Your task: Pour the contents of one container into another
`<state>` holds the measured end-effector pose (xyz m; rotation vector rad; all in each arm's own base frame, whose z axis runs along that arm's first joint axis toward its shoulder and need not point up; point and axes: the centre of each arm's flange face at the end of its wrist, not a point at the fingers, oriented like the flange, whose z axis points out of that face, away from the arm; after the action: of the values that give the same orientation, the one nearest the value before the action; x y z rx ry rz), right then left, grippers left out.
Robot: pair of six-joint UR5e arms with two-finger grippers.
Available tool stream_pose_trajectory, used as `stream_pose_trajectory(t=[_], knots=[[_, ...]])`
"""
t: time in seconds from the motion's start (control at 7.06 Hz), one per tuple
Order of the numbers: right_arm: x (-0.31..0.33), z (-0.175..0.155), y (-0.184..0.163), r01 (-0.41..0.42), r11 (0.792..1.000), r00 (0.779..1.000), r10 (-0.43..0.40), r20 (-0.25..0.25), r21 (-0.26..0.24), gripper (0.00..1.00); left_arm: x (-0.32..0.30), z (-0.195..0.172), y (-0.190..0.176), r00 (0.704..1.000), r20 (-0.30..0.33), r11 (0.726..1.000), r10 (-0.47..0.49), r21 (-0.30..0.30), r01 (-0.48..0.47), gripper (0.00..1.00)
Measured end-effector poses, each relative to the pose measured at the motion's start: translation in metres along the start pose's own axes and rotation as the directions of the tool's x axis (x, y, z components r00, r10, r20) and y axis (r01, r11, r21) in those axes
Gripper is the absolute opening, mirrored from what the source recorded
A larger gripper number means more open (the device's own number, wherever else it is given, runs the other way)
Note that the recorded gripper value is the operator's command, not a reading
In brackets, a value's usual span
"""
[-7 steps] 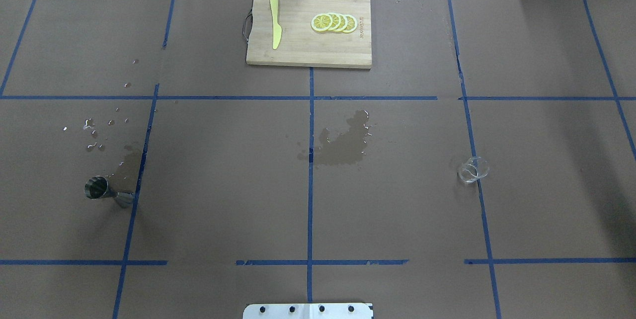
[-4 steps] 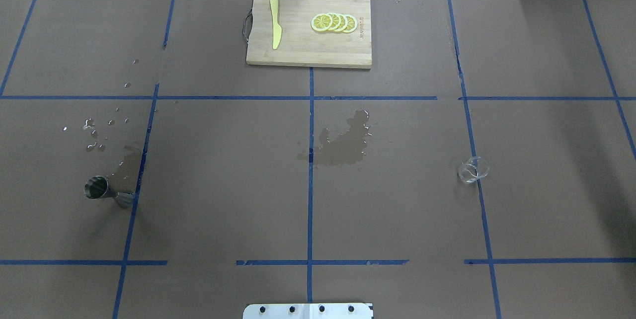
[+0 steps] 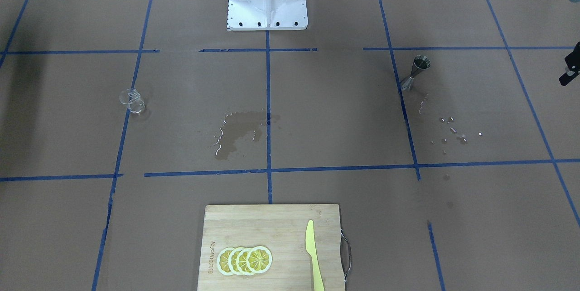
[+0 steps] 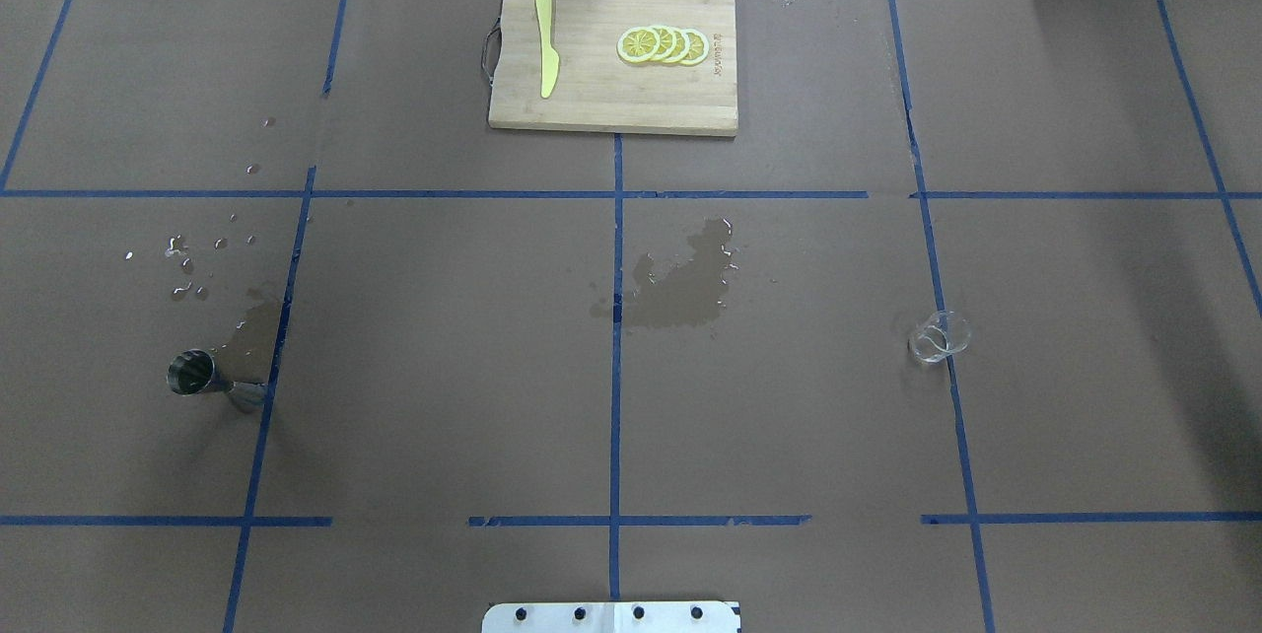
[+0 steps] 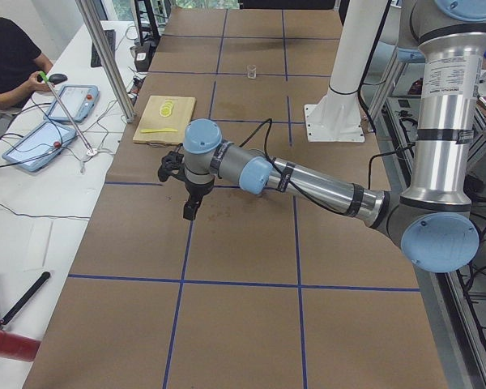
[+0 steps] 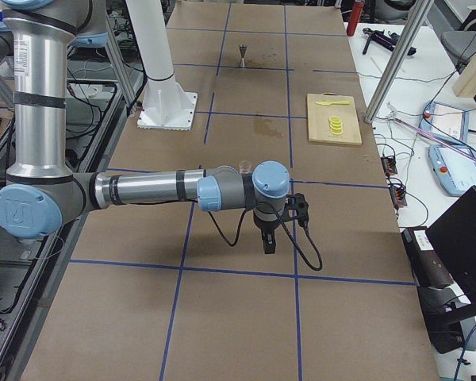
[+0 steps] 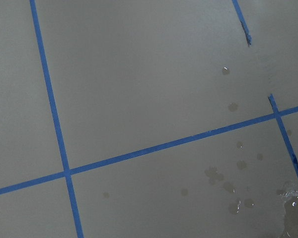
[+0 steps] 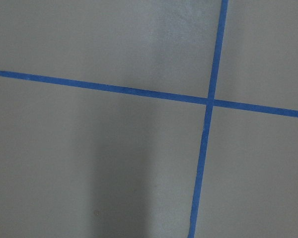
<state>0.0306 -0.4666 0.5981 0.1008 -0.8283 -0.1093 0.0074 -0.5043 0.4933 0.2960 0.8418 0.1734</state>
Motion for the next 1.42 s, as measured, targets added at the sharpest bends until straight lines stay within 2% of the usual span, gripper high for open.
stream_pose_trajectory(t=[0.85,1.42], knots=[[0.011,0.010,0.004,-0.019,1.000,1.000,0.019,0.001,-0.020,1.00,-0.029,0.021,0.027,0.998,0.012,0.997,-0.059,-0.058,0.060,1.00],[0.014,0.012,0.003,-0.012,1.000,1.000,0.012,-0.002,-0.022,1.00,-0.121,0.023,0.066,0.998,0.046,0.992,-0.053,-0.109,0.058,1.00]])
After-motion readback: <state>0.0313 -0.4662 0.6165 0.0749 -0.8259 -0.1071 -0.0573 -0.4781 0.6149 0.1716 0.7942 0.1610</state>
